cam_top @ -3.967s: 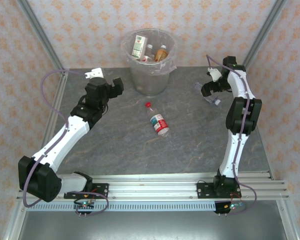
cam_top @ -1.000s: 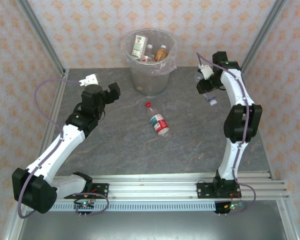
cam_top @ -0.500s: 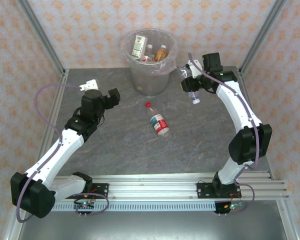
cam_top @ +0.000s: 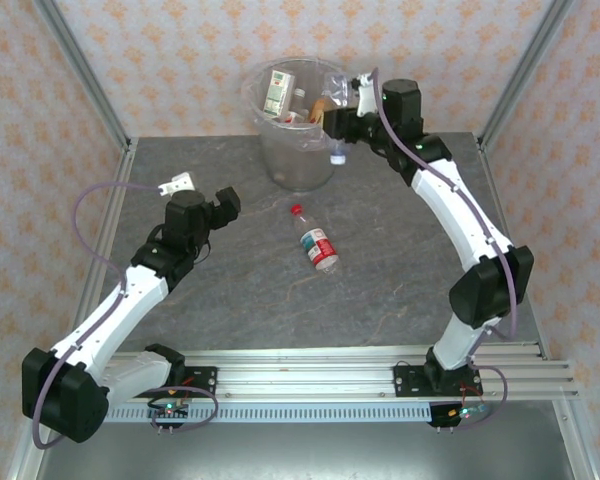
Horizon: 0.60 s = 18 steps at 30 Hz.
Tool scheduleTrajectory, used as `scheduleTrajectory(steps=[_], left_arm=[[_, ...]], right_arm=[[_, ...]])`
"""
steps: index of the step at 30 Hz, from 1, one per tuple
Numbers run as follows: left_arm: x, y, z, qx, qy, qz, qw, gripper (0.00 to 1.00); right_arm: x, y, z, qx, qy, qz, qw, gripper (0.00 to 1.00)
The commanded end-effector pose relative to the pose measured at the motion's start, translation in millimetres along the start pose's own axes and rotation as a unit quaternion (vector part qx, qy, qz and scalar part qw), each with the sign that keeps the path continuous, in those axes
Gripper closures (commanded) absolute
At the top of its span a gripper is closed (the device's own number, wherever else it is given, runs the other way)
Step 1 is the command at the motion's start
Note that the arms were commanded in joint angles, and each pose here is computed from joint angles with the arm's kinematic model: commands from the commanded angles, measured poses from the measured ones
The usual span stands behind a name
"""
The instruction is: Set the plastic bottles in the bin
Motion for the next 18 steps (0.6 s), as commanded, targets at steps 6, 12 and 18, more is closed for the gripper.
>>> scheduleTrajectory(steps=[6, 12, 18], left_arm=[[-9.6, 2.5, 18.3, 0.018, 0.032, 0.004, 0.999, 0.00], [-9.2, 0.6, 21.7, 0.007, 0.044, 0.010, 0.999, 0.00], [-9.2, 1.4, 23.1, -0.006, 0.047, 0.009, 0.999, 0.00]], right_arm=[[-30.8, 3.8, -60.4, -0.075, -0.114, -0.001, 0.991, 0.53], [-60.2, -7.7, -74.9, -0.107, -0.148, 0.023, 0.983, 0.53], [-88.3, -12.7, -77.5, -0.095, -0.146, 0.049, 0.983, 0.52]])
Point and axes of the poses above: each hand's point on the last joint's axis, 136 mm out from that joint toward the fingers, its own x axis back along the fingers, its own y axis along the line the jaws close on, z = x × y, the point moved 2 cm from there along x, back along the fingers, and after that the axes turned 1 degree about -x, right-handed, at the moved point
